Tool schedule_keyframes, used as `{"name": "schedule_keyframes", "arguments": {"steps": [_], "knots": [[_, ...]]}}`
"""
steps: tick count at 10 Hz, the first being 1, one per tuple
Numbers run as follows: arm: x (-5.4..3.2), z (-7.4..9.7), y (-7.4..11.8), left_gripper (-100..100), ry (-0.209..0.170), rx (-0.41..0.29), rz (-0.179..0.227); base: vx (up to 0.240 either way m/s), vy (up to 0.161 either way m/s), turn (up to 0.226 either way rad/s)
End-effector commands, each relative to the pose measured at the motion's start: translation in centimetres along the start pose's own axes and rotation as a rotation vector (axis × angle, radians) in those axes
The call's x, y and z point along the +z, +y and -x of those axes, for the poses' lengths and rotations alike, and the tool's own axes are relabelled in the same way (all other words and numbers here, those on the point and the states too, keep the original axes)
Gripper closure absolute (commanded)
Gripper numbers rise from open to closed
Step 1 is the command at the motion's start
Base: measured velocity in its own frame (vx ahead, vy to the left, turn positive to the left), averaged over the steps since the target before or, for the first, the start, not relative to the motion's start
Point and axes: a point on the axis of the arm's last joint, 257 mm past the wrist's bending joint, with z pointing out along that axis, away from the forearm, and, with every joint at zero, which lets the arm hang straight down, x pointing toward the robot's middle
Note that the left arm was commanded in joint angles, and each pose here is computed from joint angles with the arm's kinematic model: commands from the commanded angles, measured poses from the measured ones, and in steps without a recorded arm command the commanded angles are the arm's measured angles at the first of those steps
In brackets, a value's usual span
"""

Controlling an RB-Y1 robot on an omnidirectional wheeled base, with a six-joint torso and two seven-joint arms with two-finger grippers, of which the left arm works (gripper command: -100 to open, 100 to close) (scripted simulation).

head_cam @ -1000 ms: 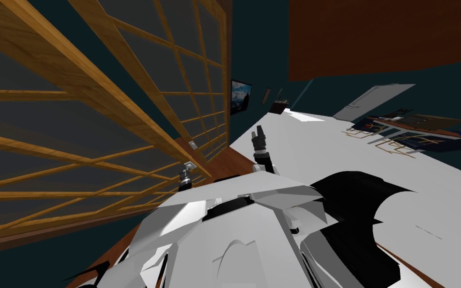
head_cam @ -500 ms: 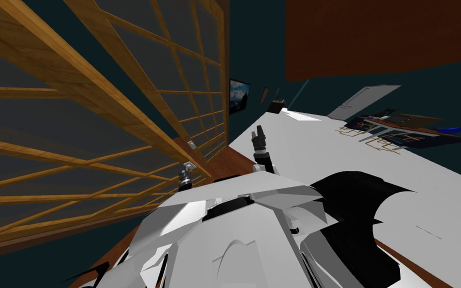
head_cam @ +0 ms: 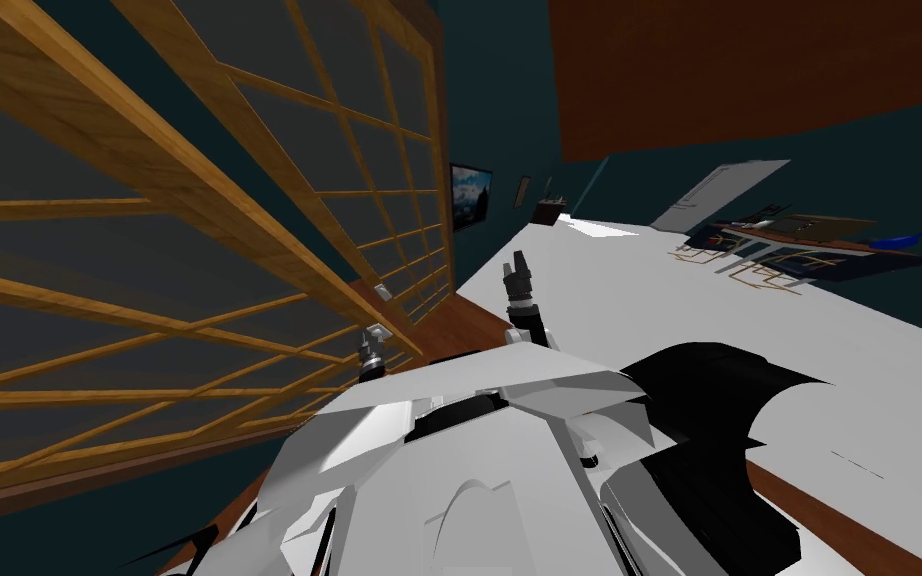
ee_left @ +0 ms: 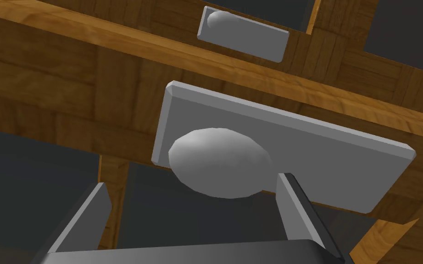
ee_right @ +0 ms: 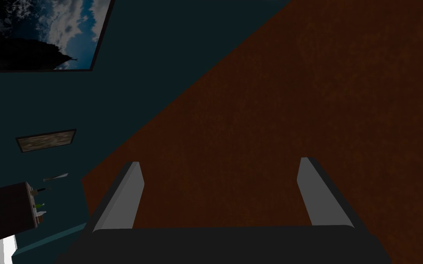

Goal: Pull the door open

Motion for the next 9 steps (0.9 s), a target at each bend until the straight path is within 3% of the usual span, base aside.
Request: {"name": "schedule_keyframes", "arguments": {"steps": [1, 9], "knots": [[0.0, -0.23, 0.1, -100, -0.004, -0.067, -0.001, -0.073, -0.022, -0.048], [0.01, -1.02, 0.36, -100, -0.024, -0.336, -0.013, -0.055, 0.007, -0.038]]}}
